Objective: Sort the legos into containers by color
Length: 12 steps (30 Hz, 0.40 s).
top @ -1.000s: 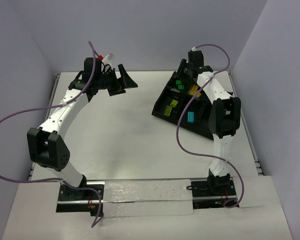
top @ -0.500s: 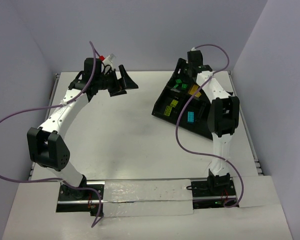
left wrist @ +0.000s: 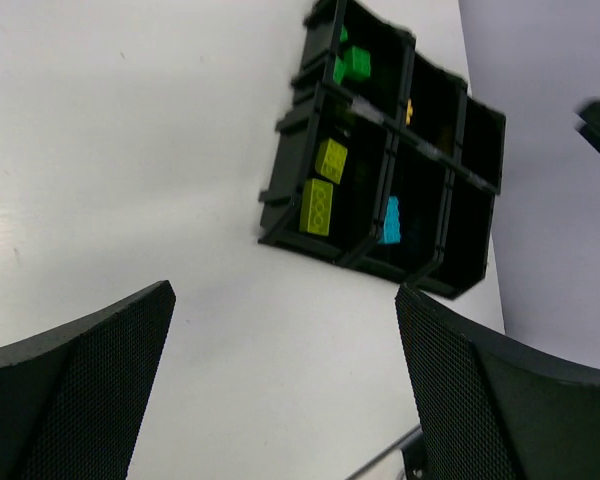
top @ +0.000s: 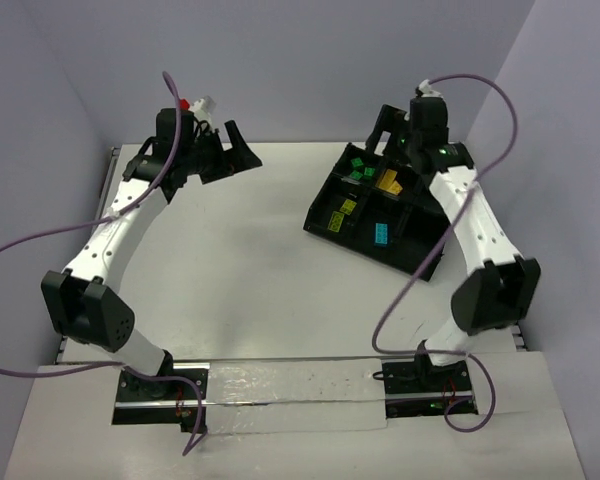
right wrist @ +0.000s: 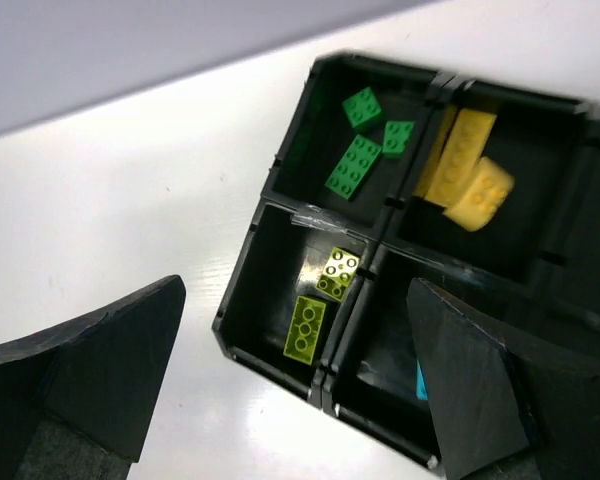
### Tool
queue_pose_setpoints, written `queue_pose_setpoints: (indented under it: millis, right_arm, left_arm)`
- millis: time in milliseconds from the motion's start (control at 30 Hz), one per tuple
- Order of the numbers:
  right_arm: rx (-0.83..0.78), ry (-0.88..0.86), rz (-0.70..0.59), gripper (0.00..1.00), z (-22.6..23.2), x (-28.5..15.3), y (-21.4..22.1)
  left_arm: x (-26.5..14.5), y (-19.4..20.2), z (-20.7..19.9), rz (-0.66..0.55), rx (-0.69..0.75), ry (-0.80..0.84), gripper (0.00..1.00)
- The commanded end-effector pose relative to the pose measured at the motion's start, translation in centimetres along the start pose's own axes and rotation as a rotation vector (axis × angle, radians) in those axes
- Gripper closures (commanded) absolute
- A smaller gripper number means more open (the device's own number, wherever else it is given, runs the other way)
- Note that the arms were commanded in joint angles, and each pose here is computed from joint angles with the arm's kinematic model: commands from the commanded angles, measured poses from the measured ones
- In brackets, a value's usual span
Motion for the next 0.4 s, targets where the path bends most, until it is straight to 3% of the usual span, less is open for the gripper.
queue_pose_setpoints:
  millis: [0, 367]
  right_arm:
    - [-0.039, 0.122, -0.111, 0.0, -2.7, -7.1, -1.2]
    - [-0.005, 0.222, -0.095, 0.0, -8.2, -13.5, 5.0]
  left_arm:
    - [-4.0, -3.9, -0.4, -0.175, 0.062, -0.081, 0.01]
    - [-4.6, -4.0, 0.4, -0.154, 0.118, -0.137, 0.01]
Point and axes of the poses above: each gripper's point midway between its finger pads, its own x axis out along the fingers, its own z axis along the line the jaws close on, y = z × x, the point moved 2 cm from there along -x, back along the fingers, and after that the axes turned 9 degrees about x, right-handed, at the moved point
